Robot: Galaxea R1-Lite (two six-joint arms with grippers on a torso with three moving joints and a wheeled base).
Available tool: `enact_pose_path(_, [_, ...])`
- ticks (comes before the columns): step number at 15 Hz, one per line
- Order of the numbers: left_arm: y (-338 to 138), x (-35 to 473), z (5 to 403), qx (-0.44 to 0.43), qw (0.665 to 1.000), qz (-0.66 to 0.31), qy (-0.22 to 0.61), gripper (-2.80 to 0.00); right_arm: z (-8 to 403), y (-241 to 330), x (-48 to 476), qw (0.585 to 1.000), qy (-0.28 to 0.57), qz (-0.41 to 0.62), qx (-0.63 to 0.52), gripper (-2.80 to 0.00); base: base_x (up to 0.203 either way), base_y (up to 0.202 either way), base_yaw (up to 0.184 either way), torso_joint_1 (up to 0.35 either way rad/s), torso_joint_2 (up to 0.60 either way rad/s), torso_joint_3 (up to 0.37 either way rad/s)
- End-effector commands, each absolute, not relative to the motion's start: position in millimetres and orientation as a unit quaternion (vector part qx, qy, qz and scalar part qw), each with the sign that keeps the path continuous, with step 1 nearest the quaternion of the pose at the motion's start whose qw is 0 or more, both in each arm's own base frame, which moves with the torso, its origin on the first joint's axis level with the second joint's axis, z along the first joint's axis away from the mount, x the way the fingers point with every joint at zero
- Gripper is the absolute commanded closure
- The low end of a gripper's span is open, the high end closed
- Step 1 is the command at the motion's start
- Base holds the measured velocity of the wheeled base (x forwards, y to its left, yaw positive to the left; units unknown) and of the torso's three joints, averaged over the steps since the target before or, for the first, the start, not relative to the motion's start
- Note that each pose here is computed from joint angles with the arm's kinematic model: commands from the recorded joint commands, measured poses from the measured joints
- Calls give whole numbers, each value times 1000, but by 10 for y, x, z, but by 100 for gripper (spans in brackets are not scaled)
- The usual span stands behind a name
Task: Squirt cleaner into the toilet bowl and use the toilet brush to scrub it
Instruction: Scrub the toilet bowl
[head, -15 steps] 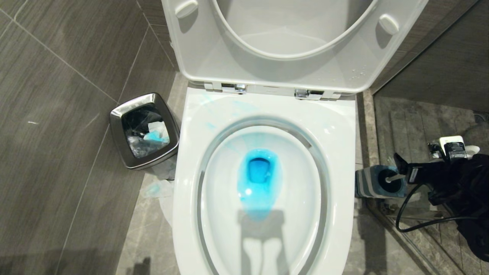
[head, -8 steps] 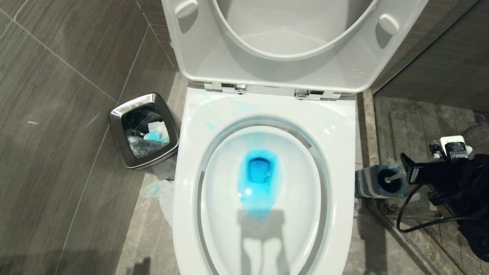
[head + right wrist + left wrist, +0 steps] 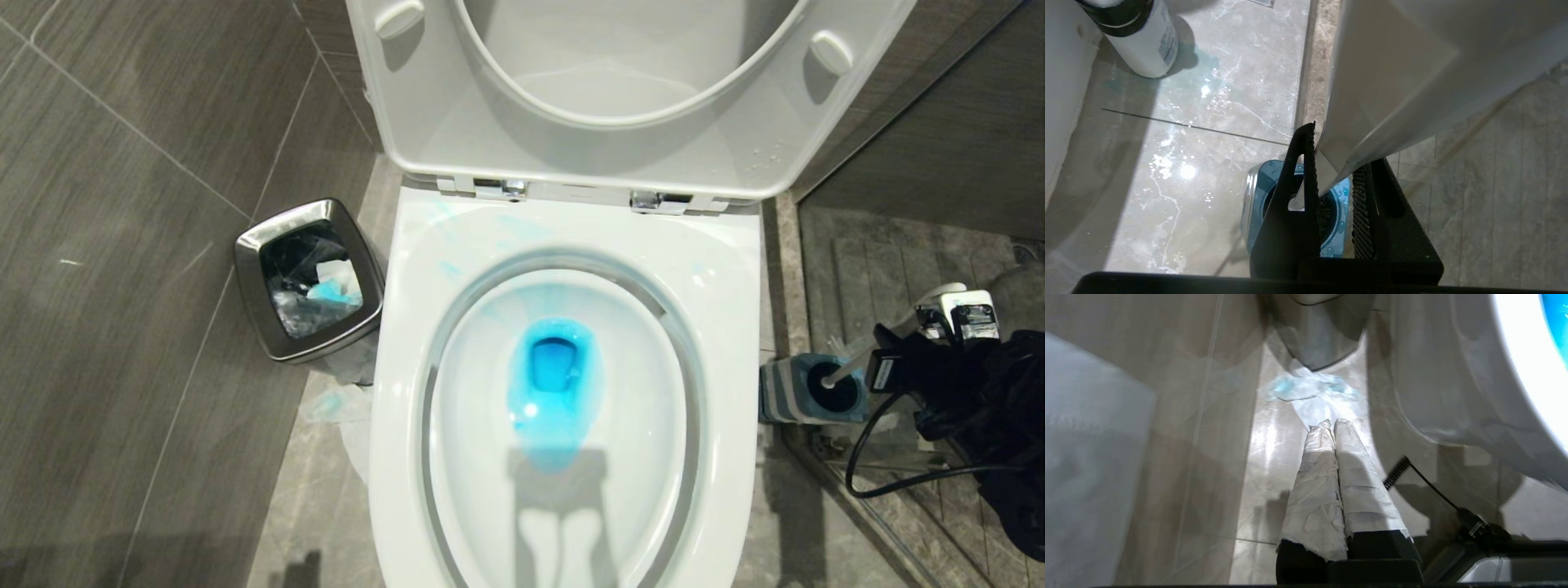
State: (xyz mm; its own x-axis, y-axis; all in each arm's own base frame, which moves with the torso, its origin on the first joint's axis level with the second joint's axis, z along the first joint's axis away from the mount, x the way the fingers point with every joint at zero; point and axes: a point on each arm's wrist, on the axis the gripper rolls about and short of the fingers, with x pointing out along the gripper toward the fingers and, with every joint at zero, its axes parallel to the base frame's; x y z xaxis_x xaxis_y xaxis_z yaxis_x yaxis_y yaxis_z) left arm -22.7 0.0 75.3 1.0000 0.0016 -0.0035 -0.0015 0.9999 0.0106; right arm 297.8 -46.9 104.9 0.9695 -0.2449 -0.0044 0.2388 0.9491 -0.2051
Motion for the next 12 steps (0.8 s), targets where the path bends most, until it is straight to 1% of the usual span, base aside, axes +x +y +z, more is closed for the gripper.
enact_pose_path(1, [0,-227,754,5,1000,2,2,0,1055,-466,2956,987,14,-124,-101,0,0,0,0,0,0,0])
enact_pose_path(7, [0,-227,754,5,1000,1,2,0,1090,-463,2933,987,8,-125,-97,0,0,0,0,0,0,0])
enact_pose_path(12, [0,-227,754,5,1000,2,2,0,1254,-459,2875,988,-22,-130,-86,0,0,0,0,0,0,0])
